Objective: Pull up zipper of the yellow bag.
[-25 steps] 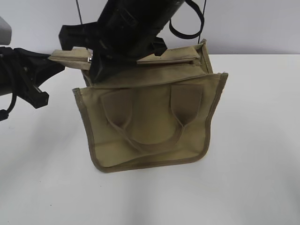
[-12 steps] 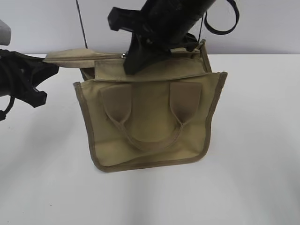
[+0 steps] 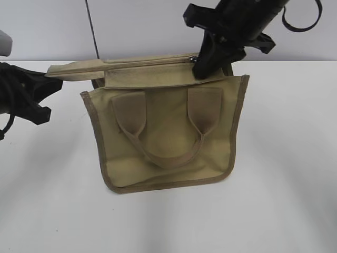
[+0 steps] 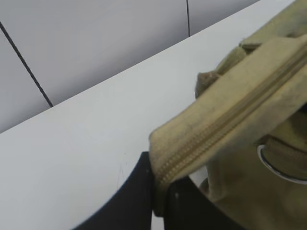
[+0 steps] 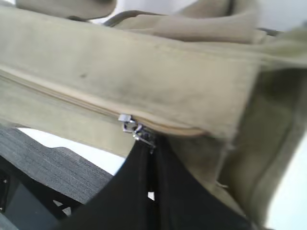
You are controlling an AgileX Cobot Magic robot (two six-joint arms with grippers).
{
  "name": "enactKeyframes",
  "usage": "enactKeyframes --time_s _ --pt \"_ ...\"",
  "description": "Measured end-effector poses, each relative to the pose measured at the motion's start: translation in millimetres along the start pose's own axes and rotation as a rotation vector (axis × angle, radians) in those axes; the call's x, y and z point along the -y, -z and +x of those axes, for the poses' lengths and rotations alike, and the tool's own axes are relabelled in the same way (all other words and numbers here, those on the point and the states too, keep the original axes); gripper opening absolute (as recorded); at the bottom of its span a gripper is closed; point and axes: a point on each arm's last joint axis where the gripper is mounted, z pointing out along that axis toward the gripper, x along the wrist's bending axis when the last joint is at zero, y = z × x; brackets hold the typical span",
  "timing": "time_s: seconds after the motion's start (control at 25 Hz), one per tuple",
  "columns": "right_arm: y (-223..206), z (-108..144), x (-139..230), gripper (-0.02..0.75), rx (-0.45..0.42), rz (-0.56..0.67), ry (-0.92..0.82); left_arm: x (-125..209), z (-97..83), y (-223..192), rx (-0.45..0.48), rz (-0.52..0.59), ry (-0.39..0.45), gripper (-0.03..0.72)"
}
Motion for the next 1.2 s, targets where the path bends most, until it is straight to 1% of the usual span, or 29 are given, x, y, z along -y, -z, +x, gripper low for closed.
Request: enactKeyframes --time_s 0.12,0.2,0.52,0.6,0.64,0.68,0.72,0.8,0.84,0.88,0.92,0.96,1.0,1.08,1.2 --pt "8.7 -17.6 -1.2 -0.015 0.028 0.008 -0.027 -0.1 0.0 0.0 0.0 -0.001 0.0 0.006" --pt "13.0 -25.1 -2.1 -0.015 0.031 0.004 -0.032 -0.4 -0.1 0.0 0.001 -0.004 0.0 0.006" --pt "14.5 -30.1 -1.8 -0.011 0.056 0.01 -0.006 -1.4 -0.7 0.0 0.008 -0.016 -0.003 0.006" --pt "15.3 -31.7 -1.7 0.031 0.069 0.01 0.0 -0.8 -0.3 0.0 0.004 -0.009 -0.001 0.019" --pt "16.1 -33.3 -1.8 0.071 0.076 0.009 0.006 0.0 0.4 0.1 -0.002 -0.001 0.002 0.04" --pt "17.1 -35.5 -1.9 0.135 0.09 0.009 0.02 0.9 1.3 0.2 -0.008 0.008 0.007 0.079" --pt "18.0 -36.1 -1.7 0.231 0.089 0.01 0.037 1.2 1.5 0.2 -0.012 0.012 0.018 0.126" --pt "20.3 -35.4 -1.7 0.382 0.078 0.003 0.053 2.5 2.1 0.2 -0.019 0.025 0.056 0.277" --pt "22.9 -32.9 -1.2 0.472 0.066 -0.005 0.063 3.3 2.5 0.3 -0.023 0.034 0.086 0.345" --pt "25.6 -30.8 -0.7 0.521 0.058 -0.012 0.068 5.0 3.1 0.4 -0.031 0.051 0.115 0.419" --pt "29.7 -28.2 0.2 0.551 0.054 -0.023 0.077 7.7 4.0 0.6 -0.045 0.08 0.158 0.475" --pt "34.7 -25.4 1.5 0.571 0.051 -0.036 0.087 11.7 5.1 1.0 -0.065 0.121 0.205 0.512" --pt "39.8 -22.8 2.8 0.577 0.051 -0.048 0.098 15.7 5.5 1.4 -0.086 0.167 0.241 0.53" --pt "52.2 -16.8 5.5 0.576 0.056 -0.089 0.13 26.6 3.0 3.0 -0.143 0.302 0.304 0.547" --pt "74.5 -7.4 11.6 0.574 0.078 -0.16 0.176 37.9 -8.8 6.1 -0.204 0.481 0.36 0.546"
